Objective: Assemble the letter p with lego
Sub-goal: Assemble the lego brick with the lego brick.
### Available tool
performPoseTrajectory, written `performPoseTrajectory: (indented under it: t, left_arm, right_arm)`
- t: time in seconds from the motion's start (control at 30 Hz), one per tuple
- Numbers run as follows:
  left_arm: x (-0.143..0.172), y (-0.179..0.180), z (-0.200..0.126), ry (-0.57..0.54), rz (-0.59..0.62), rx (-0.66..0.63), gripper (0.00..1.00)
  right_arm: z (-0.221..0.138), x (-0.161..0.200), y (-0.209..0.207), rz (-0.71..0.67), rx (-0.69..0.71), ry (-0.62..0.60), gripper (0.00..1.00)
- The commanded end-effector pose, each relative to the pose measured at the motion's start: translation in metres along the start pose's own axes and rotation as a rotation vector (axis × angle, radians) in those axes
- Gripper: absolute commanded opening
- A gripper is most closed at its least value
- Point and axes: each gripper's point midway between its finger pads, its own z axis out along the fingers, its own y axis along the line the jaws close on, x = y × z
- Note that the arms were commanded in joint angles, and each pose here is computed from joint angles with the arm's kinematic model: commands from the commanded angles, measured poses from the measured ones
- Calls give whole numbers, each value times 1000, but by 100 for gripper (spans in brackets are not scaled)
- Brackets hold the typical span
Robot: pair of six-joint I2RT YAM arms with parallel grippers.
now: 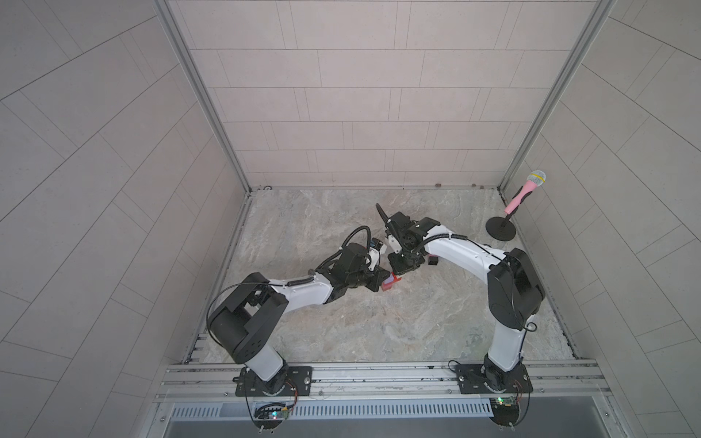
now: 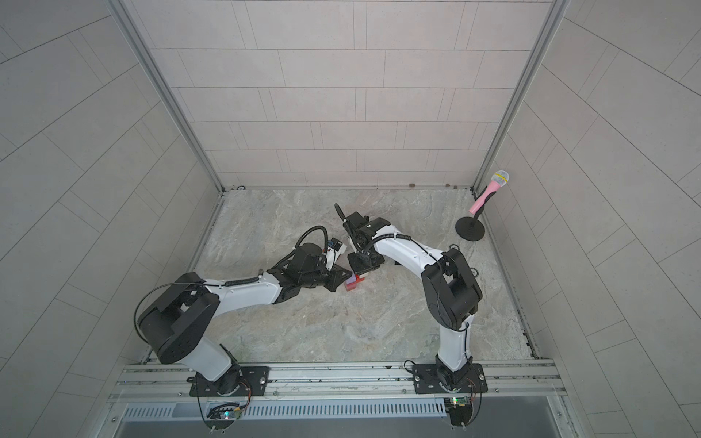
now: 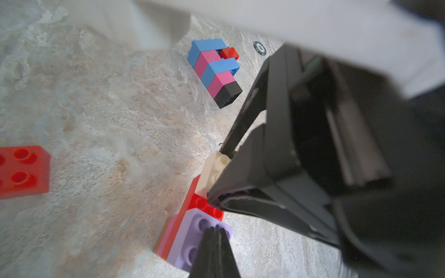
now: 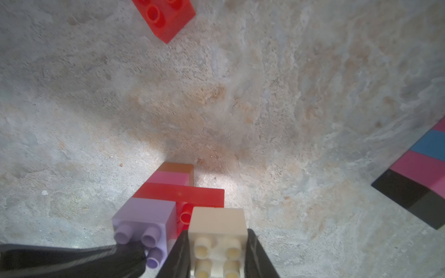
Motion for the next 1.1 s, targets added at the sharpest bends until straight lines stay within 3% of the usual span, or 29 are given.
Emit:
performPoseTrajectory:
  t: [0.0, 0.37, 1.07]
  left_arm:
    - [136, 55, -11, 428, -145, -222, 0]
    - [139, 57, -11, 439, -153, -233, 0]
    - [139, 57, -10, 440, -156, -229, 0]
  right_arm:
    - [15, 20, -15, 0, 47, 78, 3]
    - [6, 15, -12, 8, 14, 50, 3]
    - [29, 27, -3, -45, 61, 123, 4]
